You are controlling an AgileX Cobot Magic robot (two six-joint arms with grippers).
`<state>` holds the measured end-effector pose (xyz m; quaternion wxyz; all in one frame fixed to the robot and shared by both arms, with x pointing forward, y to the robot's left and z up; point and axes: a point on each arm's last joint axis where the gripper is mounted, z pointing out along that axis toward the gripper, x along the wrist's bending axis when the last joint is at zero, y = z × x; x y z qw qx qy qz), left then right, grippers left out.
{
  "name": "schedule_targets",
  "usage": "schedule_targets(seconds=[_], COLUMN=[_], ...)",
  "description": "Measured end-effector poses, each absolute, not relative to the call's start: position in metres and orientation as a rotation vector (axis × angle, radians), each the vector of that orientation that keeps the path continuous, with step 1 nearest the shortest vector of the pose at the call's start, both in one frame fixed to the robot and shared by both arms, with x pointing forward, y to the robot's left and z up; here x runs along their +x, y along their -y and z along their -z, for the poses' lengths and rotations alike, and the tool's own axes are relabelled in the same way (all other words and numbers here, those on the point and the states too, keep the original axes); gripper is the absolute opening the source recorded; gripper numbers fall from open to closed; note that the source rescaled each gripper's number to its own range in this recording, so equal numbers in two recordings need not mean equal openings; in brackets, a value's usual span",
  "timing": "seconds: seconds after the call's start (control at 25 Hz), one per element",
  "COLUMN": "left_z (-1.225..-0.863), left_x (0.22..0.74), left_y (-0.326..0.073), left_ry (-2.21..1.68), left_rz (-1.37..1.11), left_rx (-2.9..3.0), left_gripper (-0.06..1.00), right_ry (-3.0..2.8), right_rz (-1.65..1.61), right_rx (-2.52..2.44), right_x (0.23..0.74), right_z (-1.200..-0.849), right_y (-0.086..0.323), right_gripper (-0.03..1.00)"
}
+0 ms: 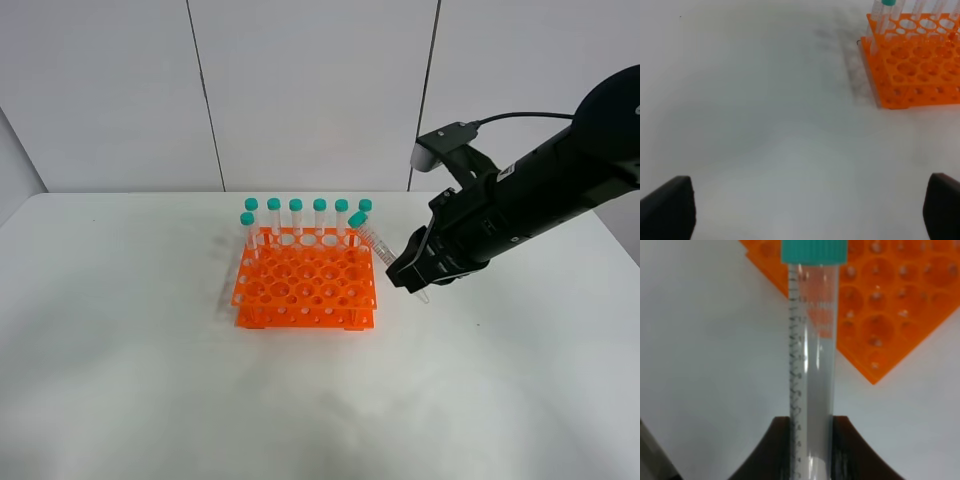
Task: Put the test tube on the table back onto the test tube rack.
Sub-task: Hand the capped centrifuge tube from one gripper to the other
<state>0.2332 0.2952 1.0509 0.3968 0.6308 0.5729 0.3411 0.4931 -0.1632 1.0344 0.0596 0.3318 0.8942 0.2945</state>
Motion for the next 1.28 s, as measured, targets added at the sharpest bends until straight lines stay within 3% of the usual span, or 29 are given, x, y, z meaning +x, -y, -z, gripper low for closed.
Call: schedule_targets(seconds=[0.44,0.68,1.0,1.28], left_z=[-1.053,-1.091,-1.127,-1.116], left_x=[0.233,0.245,0.316,0.390], left_y=[-0.295,-0.295,-0.290,-0.273], left_ry=[-1.443,-1.429,-1.515,-1.476], left_rz=[-0.872,-0.889,-0.784,-0.586], left_rx=[1.589,1.568,1.634,1.650], left_gripper=[1.00,1.00,1.00,1.00], right_ry=[-2.801,-2.786,-2.756,-2.748], right_rz=[-0.896,-0.901,-0.912,-0.916], right_rx=[0.934,0.935,0.938,0.928], right_x=[0.486,0.487,0.490,0.490], right_z=[-1.033,-1.034,-1.035,-1.035], right_y=[0.161,0.161,0.161,0.161], right_gripper=[0.03,0.03,0.03,0.03])
